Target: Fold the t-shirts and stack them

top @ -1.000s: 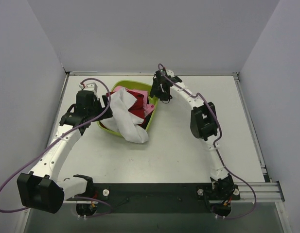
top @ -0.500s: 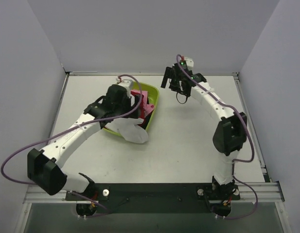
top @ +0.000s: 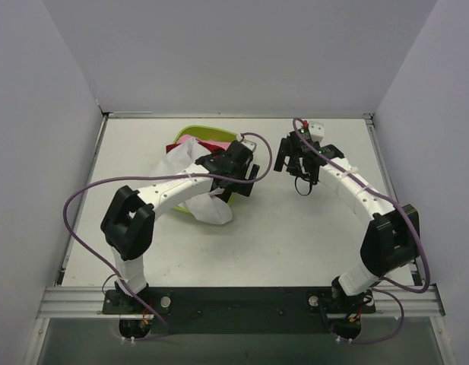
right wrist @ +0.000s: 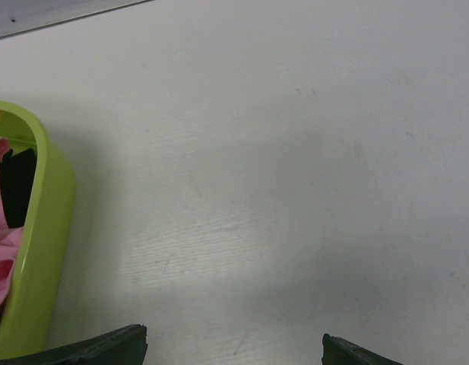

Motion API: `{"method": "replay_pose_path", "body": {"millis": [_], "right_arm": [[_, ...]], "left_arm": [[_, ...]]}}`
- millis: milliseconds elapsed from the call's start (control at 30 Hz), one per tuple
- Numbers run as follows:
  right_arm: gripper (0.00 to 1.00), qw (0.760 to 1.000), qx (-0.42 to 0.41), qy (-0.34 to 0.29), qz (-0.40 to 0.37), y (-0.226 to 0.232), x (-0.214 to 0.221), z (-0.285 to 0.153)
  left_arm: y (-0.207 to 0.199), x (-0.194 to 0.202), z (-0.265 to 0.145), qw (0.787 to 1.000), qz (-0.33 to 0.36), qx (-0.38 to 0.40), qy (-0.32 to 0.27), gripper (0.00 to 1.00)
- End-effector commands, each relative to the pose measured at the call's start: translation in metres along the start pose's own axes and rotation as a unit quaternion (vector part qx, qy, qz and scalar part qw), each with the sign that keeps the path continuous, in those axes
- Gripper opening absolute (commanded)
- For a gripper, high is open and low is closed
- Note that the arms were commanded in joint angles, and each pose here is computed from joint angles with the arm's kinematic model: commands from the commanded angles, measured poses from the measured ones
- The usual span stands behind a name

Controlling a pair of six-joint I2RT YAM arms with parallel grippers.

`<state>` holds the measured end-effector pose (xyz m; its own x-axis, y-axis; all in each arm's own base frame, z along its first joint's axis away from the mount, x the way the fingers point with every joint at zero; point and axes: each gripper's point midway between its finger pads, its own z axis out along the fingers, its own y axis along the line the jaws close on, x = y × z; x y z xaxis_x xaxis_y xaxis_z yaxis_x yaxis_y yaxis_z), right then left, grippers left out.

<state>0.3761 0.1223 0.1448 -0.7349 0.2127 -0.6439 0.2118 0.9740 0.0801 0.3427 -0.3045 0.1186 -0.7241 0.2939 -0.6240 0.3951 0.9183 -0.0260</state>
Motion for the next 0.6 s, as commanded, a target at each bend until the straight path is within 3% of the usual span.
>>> {"method": "replay_pose_path", "body": {"millis": [0, 300, 400, 567], "right_arm": [[0.99, 1.000, 0.001, -0.022, 0.010, -0.008, -0.001, -0.020], [0.98, 1.000, -0.010, -0.004, 0.012, -0.006, 0.016, -0.014], [0.98, 1.000, -0.012, -0.001, 0.014, -0.006, 0.021, -0.012], [0.97, 0.999, -0.024, 0.001, 0.021, -0.002, 0.026, -0.010]], "left_arm": [[0.002, -0.029, 0.003, 0.999, 0.015, -0.013, -0.032, 0.90], [0.000, -0.011, 0.029, 0.999, 0.032, -0.013, 0.000, 0.81], [0.008, 0.002, 0.037, 0.999, 0.039, -0.026, 0.020, 0.70], [0.027, 0.014, 0.047, 0.998, 0.032, -0.048, 0.040, 0.33]]}}
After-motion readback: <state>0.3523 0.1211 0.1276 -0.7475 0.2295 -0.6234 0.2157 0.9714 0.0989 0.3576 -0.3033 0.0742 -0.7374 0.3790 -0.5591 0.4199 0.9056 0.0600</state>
